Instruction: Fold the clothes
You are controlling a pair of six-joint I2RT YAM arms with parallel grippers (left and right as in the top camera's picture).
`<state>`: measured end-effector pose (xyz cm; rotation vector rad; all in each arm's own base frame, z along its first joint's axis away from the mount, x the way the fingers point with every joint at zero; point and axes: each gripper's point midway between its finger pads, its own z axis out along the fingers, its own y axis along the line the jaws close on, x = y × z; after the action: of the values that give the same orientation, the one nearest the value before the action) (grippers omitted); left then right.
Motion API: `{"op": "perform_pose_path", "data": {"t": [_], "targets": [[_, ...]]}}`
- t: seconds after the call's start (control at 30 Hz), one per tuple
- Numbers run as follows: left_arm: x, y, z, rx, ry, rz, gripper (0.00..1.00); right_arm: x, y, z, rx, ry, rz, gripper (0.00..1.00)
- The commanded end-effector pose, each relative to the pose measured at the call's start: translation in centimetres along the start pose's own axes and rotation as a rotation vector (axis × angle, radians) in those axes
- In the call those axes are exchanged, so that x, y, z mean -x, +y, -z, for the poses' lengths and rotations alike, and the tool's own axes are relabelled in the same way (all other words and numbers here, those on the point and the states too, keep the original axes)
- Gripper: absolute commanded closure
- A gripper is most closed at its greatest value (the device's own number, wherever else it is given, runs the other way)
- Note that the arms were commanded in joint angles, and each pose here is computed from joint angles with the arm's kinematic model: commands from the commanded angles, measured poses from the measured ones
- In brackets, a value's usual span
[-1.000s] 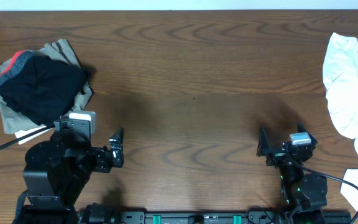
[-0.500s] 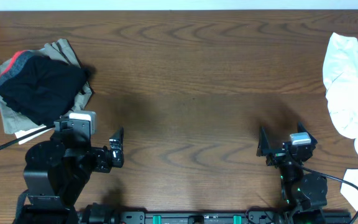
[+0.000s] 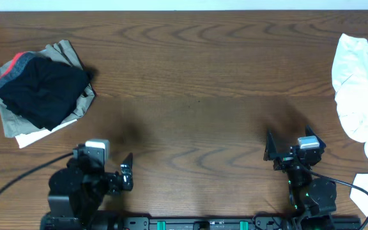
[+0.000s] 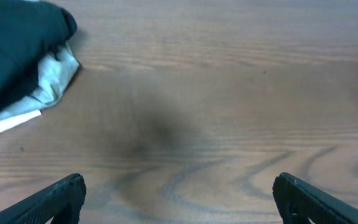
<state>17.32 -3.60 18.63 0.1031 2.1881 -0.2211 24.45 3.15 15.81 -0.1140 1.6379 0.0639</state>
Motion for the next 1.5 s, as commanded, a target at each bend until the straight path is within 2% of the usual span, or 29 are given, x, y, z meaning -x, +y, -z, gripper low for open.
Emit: {"op": "perform_pose_path", "data": {"t": [0.0, 0.23, 0.4, 0.8, 1.07, 1.3, 1.47], "targets": [[-1.7, 0.3, -0.7, 0.008, -0.001, -0.004, 0.02, -0.1, -0.1, 0.0, -0.003, 0.000, 0.014, 0.01], [-5.2, 0.8, -2.6, 0.011, 0.032, 0.002, 0.02, 0.0, -0.1, 0.0, -0.003, -0.001, 0.014, 0.01], [-6.2, 2.1, -4.0, 0.071, -0.018, -0.004, 0.02, 0.0, -0.1, 0.0, -0.003, -0.001, 0.014, 0.01], [-2.1, 4.1, -7.4, 0.135, -0.302, -0.015, 0.02, -0.1, -0.1, 0.0, -0.003, 0.000, 0.014, 0.01], [-1.6, 4.1, -7.5, 0.133, -0.335, -0.018, 0.02, -0.1, -0.1, 0.0, -0.003, 0.000, 0.014, 0.01], [0.4, 4.1, -7.8, 0.127, -0.483, -0.035, 0.02, -0.1, -0.1, 0.0, -0.003, 0.000, 0.014, 0.01], [0.4, 4.1, -7.8, 0.127, -0.482, -0.035, 0.02, 0.0, -0.1, 0.0, -0.003, -0.001, 0.014, 0.01]]}}
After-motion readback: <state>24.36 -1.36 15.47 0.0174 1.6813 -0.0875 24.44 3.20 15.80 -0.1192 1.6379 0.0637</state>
